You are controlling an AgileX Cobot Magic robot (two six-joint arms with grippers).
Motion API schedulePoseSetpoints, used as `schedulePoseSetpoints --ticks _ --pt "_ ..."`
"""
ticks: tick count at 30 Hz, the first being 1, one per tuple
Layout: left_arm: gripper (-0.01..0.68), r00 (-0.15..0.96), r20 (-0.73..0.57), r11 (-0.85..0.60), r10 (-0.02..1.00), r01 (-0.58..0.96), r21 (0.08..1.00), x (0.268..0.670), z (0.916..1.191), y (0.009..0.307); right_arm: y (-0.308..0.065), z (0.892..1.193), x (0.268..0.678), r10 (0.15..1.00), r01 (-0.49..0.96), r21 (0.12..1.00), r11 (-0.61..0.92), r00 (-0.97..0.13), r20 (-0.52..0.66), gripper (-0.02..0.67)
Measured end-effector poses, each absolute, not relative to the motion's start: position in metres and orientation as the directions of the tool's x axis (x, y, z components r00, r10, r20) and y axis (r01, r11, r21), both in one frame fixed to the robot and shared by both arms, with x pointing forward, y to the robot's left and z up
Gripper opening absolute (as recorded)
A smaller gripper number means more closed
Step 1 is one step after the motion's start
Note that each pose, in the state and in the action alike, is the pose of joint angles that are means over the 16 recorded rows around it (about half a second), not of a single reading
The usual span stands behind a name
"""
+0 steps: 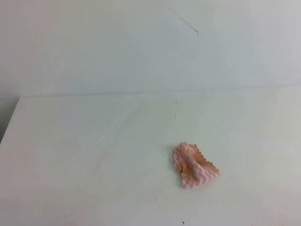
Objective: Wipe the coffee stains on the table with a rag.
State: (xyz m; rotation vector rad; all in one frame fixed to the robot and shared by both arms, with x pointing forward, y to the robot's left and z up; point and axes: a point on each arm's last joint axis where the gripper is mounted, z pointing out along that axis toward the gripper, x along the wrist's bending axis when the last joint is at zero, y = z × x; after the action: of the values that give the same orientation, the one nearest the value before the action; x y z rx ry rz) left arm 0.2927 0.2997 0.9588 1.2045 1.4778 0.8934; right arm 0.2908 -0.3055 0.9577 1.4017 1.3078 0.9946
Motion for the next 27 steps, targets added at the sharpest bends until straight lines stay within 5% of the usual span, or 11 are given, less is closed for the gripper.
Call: schedulePoseSetpoints --ticks 27 --pt "-0.001 -0.015 -0.237 0.234 0.971 0.241 0.942 0.2927 0.9588 0.2997 -0.3053 0.9599 0.2905 0.994 0.201 0.980 0.016 0.099 -0.037 -0.002"
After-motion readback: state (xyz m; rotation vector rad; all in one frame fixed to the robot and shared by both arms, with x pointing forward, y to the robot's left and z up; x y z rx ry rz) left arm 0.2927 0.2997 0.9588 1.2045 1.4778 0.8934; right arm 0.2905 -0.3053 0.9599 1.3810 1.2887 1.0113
